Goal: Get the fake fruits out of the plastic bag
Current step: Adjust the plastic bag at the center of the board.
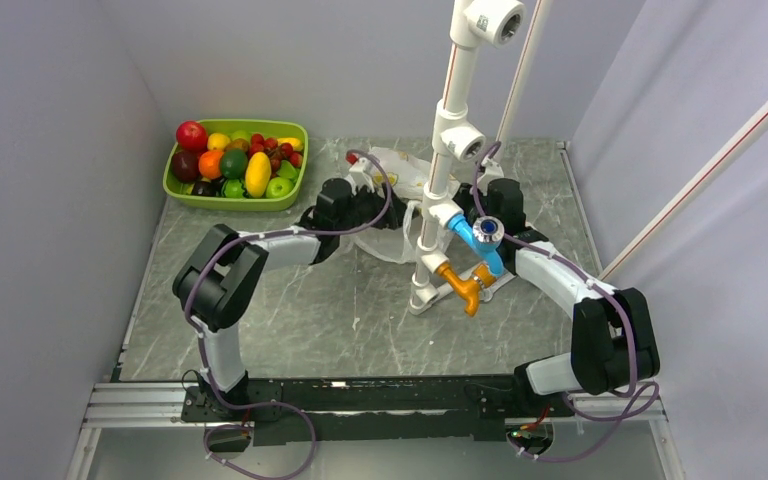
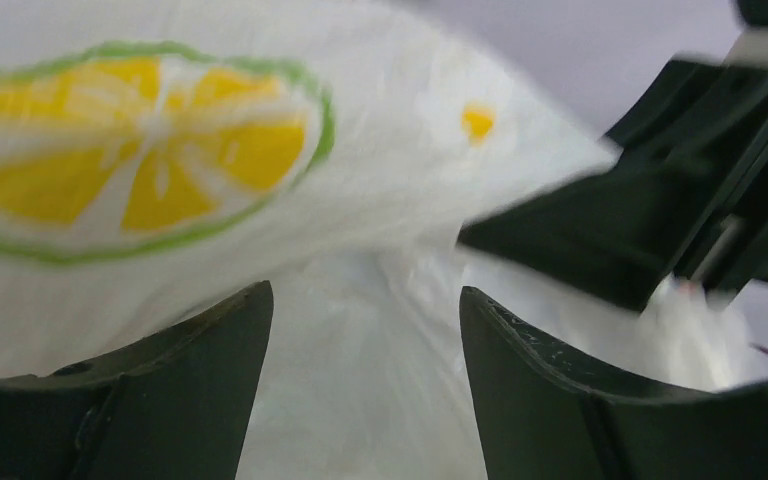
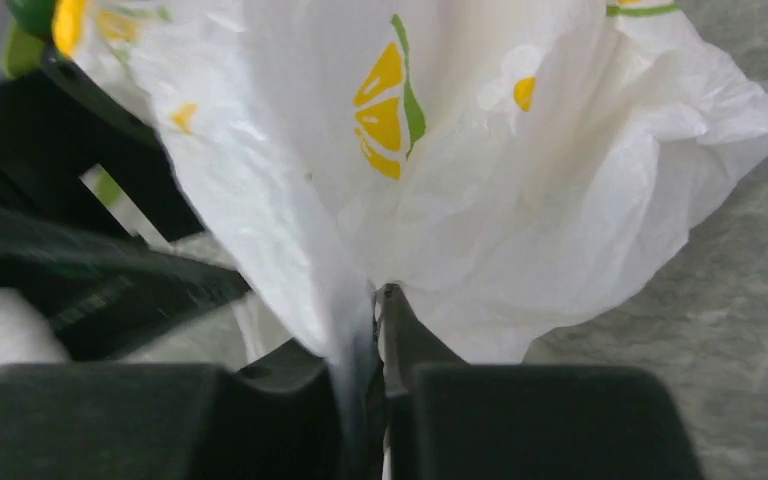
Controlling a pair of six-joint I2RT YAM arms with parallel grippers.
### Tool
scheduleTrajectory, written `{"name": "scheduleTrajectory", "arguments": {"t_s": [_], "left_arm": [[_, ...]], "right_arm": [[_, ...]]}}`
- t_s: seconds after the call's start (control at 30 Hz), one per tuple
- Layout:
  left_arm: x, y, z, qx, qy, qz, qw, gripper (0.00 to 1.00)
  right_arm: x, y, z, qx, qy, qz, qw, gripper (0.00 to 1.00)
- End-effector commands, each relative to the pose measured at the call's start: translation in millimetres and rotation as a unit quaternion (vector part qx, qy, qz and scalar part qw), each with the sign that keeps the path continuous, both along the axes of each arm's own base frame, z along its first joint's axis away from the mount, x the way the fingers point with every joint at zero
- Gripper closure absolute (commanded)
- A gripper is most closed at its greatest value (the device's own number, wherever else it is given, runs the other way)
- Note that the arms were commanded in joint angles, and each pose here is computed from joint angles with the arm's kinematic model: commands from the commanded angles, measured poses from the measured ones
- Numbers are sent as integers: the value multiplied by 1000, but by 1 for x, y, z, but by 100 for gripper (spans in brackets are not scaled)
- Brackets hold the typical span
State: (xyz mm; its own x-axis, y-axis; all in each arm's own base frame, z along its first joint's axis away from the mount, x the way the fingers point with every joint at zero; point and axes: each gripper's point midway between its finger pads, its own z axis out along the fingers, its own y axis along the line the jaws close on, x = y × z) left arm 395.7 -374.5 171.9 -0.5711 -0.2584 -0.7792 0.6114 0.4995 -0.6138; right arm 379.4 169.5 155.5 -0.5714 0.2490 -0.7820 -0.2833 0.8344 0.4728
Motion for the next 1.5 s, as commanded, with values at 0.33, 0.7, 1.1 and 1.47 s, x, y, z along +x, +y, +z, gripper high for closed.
{"name": "scheduleTrajectory", "arguments": {"t_s": [0.33,0.7,1.1,1.47], "left_arm": [[-67,24,-38,13,-11,31,999,37],[-51,-1,-59,30,39,7,999,34],[18,17,-46,-50,96,16,994,30],[-2,7,-19,-40,33,-23,998,33]], "right_arm": [[-11,26,50,86,-62,58,993,100],[-55,-23,-27,-2,86,-48,995,2],[-77,-48,-76,29,69,-76,994,73],[-71,-47,-43,24,4,-60,998,24]]}}
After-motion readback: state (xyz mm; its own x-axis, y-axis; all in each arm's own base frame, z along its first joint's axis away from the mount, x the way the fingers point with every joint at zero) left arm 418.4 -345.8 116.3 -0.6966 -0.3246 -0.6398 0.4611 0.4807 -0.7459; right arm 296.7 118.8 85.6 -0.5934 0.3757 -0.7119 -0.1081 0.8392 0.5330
